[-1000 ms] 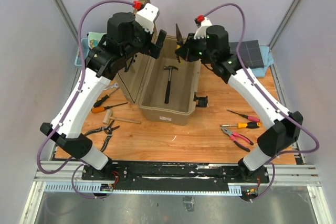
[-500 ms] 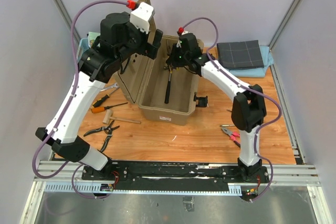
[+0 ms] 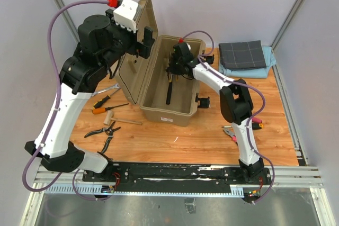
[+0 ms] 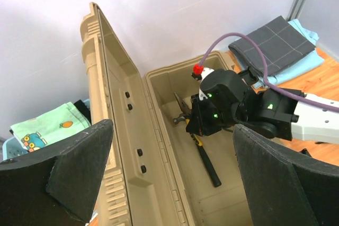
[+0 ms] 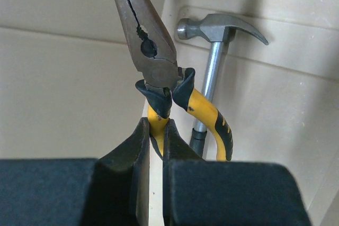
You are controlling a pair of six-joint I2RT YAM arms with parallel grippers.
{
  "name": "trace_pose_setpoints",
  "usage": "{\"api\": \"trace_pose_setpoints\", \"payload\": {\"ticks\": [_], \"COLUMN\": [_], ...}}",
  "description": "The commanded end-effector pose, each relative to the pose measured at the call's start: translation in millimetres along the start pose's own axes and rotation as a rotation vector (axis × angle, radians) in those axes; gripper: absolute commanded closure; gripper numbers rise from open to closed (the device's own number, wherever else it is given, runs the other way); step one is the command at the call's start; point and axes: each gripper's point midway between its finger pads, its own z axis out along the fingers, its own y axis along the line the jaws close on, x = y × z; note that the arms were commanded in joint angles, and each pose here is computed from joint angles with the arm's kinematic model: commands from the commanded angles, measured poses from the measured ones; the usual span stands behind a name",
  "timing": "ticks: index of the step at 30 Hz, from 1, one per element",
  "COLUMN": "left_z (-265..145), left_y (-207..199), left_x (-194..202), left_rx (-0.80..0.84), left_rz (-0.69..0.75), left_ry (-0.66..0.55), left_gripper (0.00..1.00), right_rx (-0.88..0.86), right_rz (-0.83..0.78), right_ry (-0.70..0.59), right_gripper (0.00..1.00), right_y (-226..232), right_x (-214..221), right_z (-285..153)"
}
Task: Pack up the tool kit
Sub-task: Place the pliers in the toolbox.
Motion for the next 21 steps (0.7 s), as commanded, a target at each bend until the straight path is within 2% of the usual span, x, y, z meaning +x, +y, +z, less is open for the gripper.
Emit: {"api": "trace_pose_setpoints", "payload": {"ticks": [1,9,16,21], "left_z": [-17,-24,-31,-34], "left_y": [6,17,24,26], "left_x": [-22,-26,-28,-25], "left_rx": [-0.028,-0.083,-0.117,-0.126], "left_rz": [-0.024,-0.035,-0.038,-0.038], "left_ry": [-0.075,-0.094,-0.107,-0.107], "left_gripper": [0.01,0.01,0.01,0.01], "right_rx": [-0.013,0.066,0.101,0.125], "right_rz": [0.111,0.176,0.17,0.129], "right_ry": [-0.097,-0.114,-0.027,0.005], "right_gripper": [0.99,0.99,0.98,0.83], "right_y": [23,17,8,3], "right_x": [-23,-14,14,28], "right_z": [0,3,25,35]}}
